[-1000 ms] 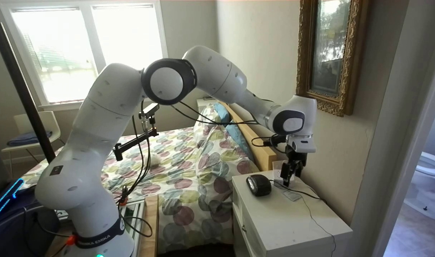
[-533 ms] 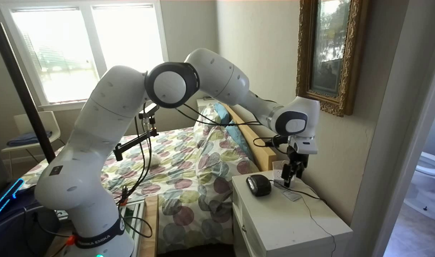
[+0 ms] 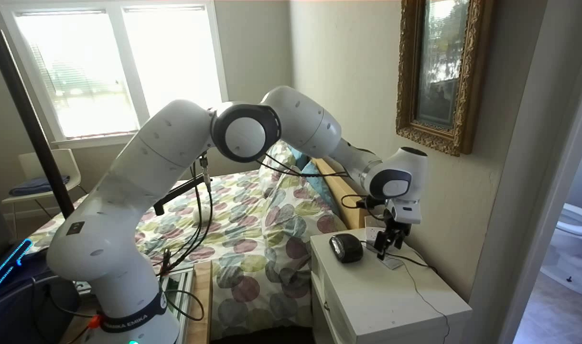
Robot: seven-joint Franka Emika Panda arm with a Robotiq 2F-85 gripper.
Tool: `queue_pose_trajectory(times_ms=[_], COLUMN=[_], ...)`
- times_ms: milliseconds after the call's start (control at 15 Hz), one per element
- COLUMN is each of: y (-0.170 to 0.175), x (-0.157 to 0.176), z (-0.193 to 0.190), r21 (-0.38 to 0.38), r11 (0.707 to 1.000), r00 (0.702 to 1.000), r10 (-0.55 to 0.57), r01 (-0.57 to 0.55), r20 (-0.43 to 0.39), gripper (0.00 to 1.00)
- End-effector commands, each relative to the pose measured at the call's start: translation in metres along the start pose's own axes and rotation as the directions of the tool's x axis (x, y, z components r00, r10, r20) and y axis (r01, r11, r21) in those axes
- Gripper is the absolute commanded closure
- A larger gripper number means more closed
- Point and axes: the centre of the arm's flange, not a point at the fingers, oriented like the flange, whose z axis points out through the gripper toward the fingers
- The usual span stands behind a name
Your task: Move the cable on the cabinet
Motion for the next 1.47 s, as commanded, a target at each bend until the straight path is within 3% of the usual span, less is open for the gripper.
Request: queue_pose_trajectory(times_ms=[0,933,1133,1200,1400], y=[-0.035,-0.067,-0.069,-0.07,-0.072], x=[0.011,0.042,0.044,0.045,0.046], z=[0.028,0.074,0.079,0.08,0.083], r21=[0.03,0.065,0.072,0.077,0.084], r11=[0.998,0.998,0.997,0.996,0.996], r00=[0.998,0.997,0.996,0.995,0.993], r10=[0.051,0.02,0.025,0.027,0.032], r01=[-0.053,-0.024,-0.032,-0.035,-0.042], r20=[0.041,0.075,0.091,0.097,0.111], gripper=[0.0,0.0,0.2,0.17,0.23])
